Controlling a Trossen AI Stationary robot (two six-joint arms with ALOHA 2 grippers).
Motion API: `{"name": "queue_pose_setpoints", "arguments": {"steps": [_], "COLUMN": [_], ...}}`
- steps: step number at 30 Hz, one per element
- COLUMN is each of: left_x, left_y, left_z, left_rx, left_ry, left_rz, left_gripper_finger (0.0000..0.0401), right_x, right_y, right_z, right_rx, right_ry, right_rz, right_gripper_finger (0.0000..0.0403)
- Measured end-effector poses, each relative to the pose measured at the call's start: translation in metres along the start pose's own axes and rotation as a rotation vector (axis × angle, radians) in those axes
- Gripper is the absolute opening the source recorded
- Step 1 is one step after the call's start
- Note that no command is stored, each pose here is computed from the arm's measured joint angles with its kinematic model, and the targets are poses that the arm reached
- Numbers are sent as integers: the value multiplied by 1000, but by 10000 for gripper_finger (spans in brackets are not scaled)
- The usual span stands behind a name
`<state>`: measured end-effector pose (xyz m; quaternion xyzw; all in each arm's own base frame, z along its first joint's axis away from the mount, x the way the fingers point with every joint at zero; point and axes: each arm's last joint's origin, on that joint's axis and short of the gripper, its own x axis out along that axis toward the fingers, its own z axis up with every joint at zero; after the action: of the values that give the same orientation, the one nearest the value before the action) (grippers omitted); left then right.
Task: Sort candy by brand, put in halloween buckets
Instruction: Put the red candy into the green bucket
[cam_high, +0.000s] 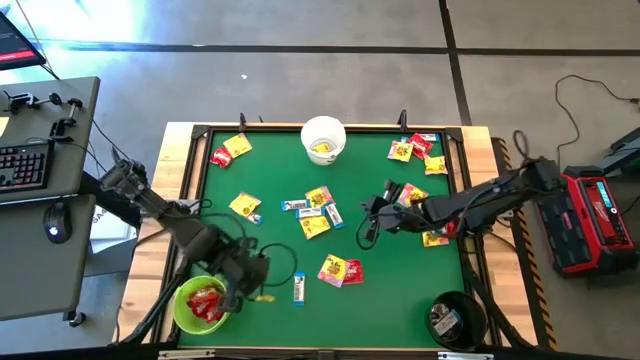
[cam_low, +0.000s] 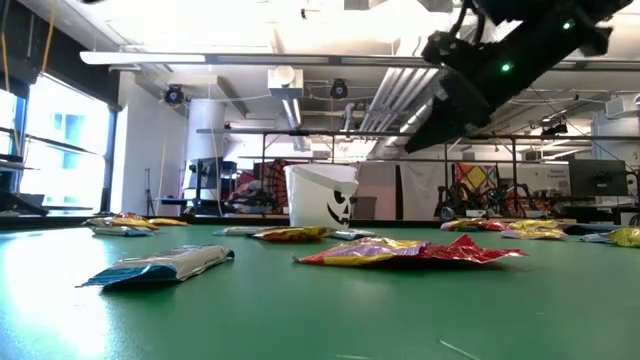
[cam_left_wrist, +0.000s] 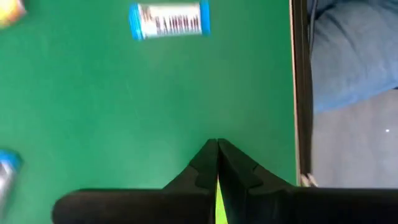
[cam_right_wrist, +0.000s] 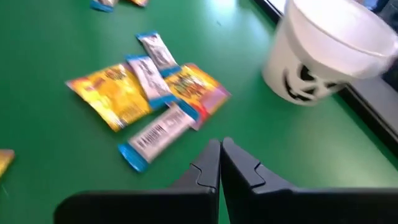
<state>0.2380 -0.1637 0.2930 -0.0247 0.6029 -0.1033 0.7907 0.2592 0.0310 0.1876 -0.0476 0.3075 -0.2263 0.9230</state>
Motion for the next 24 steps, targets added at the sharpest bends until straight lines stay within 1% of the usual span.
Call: {"name": "queue_pose_setpoints", "arguments": {"steps": [4, 7, 11, 14, 17, 21, 24], "left_x": [2, 7, 13, 19, 28, 49, 70], "left_y": [22, 39, 60, 73, 84, 98, 110], "left_z": [16, 27, 35, 42, 54, 73, 86], "left_rx": [63, 70, 65, 68, 100, 188, 231], "left_ry": [-68, -117, -160, -189, -231, -278, -304], "left_rz": [4, 14, 34, 51, 65, 82, 45], "left_gripper_finger": [0, 0, 0, 0, 0, 0, 0], "right_x": [-15, -25, -38, -45, -53, -64, -72], "right_y": [-13, -22, -29, -30, -30, -37, -46], "right_z": [-6, -12, -22, -28, -34, -45, -50], "right_rx": [21, 45, 80, 112, 149, 230, 254], "right_ry": [73, 145, 237, 280, 340, 497, 644], "right_rz": [-48, -78, -112, -116, -96, -143, -214], "right_gripper_finger": [0, 0, 0, 0, 0, 4, 22]}}
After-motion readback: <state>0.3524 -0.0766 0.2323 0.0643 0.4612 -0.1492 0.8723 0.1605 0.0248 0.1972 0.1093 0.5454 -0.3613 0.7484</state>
